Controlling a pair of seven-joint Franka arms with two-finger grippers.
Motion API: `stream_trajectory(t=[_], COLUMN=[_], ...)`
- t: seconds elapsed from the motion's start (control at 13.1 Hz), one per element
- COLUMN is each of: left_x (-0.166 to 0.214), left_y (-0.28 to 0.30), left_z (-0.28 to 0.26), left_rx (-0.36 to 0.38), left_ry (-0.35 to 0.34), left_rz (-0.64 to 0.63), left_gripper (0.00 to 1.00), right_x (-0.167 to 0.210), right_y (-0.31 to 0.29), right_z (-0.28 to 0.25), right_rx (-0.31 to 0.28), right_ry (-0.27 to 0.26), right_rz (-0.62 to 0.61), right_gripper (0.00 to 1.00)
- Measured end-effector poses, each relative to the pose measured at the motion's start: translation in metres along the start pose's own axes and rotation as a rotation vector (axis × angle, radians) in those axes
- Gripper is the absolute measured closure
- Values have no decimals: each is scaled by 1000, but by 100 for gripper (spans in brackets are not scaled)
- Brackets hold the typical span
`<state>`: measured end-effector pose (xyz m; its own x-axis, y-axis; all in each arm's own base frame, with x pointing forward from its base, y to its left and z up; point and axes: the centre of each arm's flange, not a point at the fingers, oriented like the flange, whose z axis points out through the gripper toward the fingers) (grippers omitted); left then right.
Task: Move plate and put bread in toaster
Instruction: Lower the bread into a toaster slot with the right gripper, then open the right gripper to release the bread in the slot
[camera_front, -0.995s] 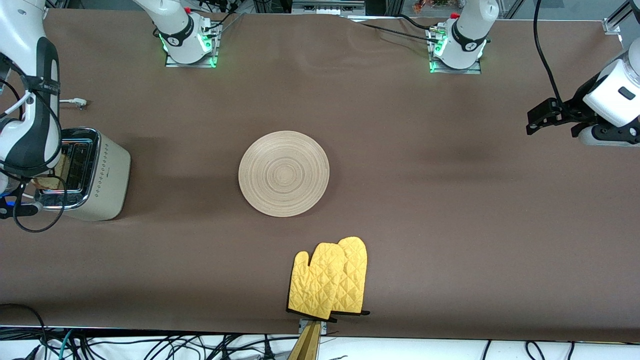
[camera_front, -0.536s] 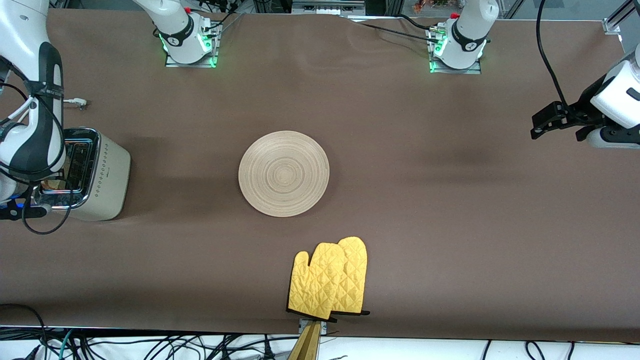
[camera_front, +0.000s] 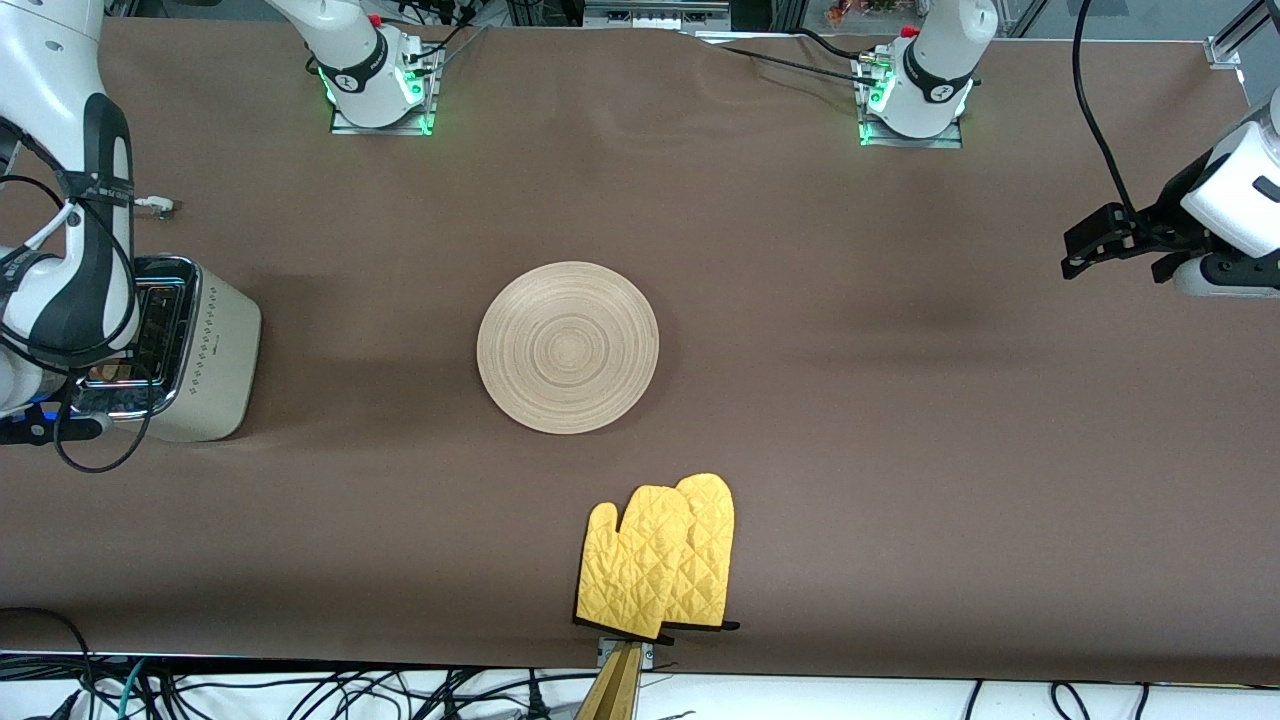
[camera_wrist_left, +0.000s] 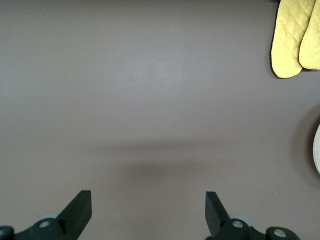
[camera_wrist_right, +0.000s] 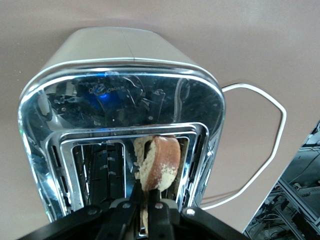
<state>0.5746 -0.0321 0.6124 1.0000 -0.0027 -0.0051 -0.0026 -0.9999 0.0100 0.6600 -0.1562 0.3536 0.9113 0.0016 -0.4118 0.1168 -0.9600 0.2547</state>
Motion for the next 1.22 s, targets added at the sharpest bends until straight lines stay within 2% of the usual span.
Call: stream_trajectory(t=[0.23, 0.31, 0.54, 0.77, 0.92, 1.22], left_x=[2, 2, 3, 3, 3, 3], left_y=[-1, -1, 0, 2, 3, 5], left_z=[3, 4, 4, 4, 4, 4], left_rx=[1, 7, 35, 35, 35, 35], left_ry=[-4, -3, -1, -1, -2, -1], left_rz=[-1, 0, 7, 10, 13, 16], left_gripper=[0, 0, 0, 0, 0, 0], right_x=[1, 1, 2, 7, 6, -15], right_y=[-1, -2, -4, -5, -4, 6], right_z=[1, 0, 0, -2, -10, -42], right_rx=[9, 14, 28, 44, 44, 55], right_ry=[2, 6, 15, 50, 70, 104], right_rz=[0, 1, 3, 4, 7, 22], right_gripper=[93, 86, 55, 20, 1, 0])
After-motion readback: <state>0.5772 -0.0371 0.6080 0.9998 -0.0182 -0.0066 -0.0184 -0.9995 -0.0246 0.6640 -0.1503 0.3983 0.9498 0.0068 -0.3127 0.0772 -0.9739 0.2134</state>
